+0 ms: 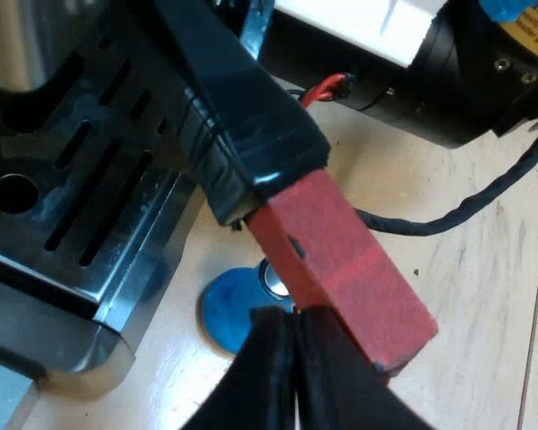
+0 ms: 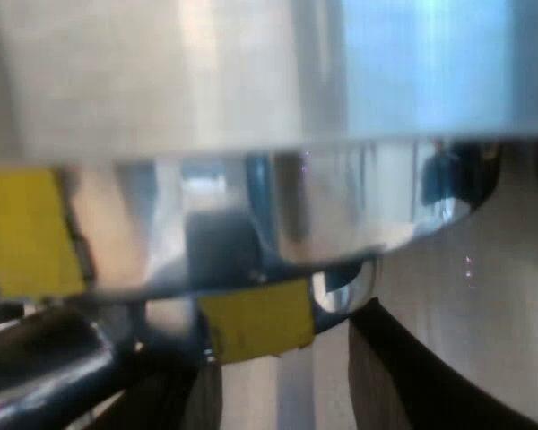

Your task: Put the handle in the coffee machine

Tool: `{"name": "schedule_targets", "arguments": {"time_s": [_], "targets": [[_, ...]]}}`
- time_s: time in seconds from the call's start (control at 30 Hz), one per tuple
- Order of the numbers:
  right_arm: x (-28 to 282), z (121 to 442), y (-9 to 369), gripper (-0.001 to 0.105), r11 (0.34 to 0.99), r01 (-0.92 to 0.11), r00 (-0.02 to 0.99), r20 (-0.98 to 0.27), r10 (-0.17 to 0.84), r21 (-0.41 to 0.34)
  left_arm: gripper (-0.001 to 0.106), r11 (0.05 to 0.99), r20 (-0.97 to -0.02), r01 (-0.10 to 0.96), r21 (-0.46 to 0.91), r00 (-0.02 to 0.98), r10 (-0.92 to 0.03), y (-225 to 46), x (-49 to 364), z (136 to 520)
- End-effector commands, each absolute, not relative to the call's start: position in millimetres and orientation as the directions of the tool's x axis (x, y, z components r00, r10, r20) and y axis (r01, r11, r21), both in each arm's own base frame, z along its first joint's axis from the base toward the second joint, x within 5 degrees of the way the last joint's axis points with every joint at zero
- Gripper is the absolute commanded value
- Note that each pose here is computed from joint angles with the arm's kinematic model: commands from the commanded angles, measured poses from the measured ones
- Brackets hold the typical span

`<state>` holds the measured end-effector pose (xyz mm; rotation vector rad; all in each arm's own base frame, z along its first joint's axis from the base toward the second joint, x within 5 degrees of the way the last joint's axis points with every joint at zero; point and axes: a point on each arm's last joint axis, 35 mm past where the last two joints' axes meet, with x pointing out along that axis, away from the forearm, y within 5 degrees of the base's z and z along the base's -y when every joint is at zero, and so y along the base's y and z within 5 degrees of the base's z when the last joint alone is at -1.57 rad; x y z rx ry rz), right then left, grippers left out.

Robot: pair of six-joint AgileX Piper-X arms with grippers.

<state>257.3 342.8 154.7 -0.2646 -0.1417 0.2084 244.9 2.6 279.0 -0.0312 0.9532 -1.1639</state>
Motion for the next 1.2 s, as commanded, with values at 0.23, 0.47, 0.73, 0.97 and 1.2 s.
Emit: {"name": "schedule_targets", "arguments": {"time_s": [0.23, 0.47, 0.73, 0.97, 1.2], "targets": [[245, 157, 357, 0.037, 0.908, -0.254, 0.956, 0.057, 0.288, -0.333, 0.001, 0.397, -0.568, 0.754, -0.522, 0.04, -0.822, -2, 239, 281], [235, 153, 353, 0.037, 0.9, -0.247, 0.962, 0.018, 0.272, -0.359, 0.001, 0.397, -0.568, 0.754, -0.522, 0.04, -0.822, -2, 239, 281], [214, 157, 337, 0.037, 0.863, -0.307, 0.951, -0.097, 0.293, -0.401, 0.001, 0.397, -0.568, 0.754, -0.522, 0.04, -0.822, -2, 239, 281], [186, 176, 324, 0.037, 0.815, -0.386, 0.923, -0.179, 0.342, -0.432, 0.001, 0.4, -0.573, 0.754, -0.521, 0.039, -0.819, -2, 239, 281], [168, 196, 322, 0.037, 0.765, -0.461, 0.888, -0.238, 0.394, -0.45, 0.0, 0.434, -0.607, 0.75, -0.499, 0.054, -0.793, -1, 242, 279]]}}
